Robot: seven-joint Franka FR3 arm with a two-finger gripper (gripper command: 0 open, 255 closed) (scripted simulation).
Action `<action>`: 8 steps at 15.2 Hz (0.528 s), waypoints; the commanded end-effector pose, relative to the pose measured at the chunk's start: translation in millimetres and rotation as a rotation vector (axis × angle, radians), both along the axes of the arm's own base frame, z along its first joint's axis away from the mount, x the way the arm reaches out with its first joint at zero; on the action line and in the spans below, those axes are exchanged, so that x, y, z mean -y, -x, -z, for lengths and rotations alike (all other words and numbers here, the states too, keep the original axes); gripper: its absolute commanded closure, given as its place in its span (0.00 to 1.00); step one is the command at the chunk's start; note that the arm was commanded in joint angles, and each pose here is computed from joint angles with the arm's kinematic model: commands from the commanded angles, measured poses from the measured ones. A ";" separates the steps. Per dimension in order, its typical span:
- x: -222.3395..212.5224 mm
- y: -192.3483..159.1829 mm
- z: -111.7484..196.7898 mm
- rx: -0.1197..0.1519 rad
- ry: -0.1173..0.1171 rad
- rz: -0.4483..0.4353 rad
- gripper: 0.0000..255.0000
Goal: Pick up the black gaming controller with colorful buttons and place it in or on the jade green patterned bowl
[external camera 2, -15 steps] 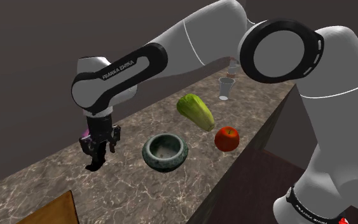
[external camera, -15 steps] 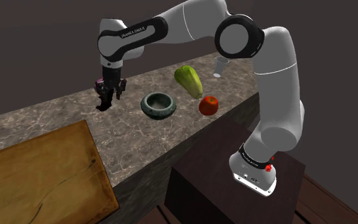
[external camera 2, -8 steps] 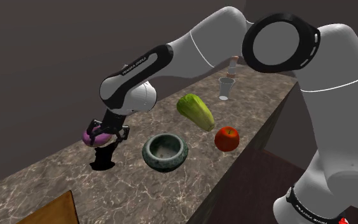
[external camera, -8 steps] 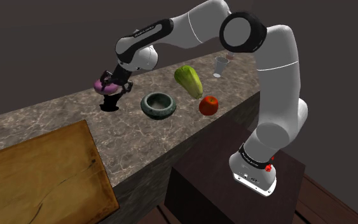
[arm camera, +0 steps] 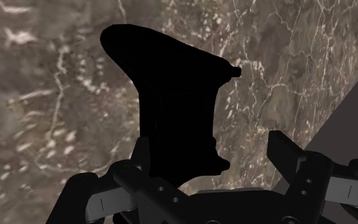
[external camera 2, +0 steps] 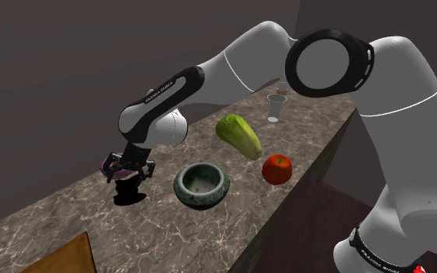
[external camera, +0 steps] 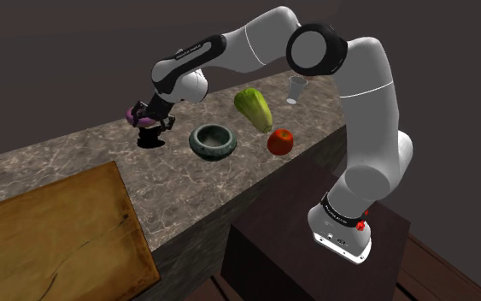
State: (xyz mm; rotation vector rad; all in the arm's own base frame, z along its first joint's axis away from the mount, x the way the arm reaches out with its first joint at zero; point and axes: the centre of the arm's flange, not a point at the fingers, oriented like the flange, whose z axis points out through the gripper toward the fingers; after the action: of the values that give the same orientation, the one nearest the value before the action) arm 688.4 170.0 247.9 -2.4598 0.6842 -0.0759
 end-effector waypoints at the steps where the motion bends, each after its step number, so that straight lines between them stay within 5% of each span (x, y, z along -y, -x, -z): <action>1: -0.7 0.2 2.0 -0.001 0.000 0.000 0.00; 5: -0.7 0.2 2.0 -0.001 0.000 0.000 0.00; 6: -0.6 0.4 1.8 -0.001 0.000 0.000 1.00; 8: -0.5 0.9 1.0 -0.001 0.000 0.000 1.00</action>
State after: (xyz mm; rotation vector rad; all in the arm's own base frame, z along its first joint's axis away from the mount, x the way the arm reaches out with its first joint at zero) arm 688.1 169.9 247.7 -2.4597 0.6851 -0.0765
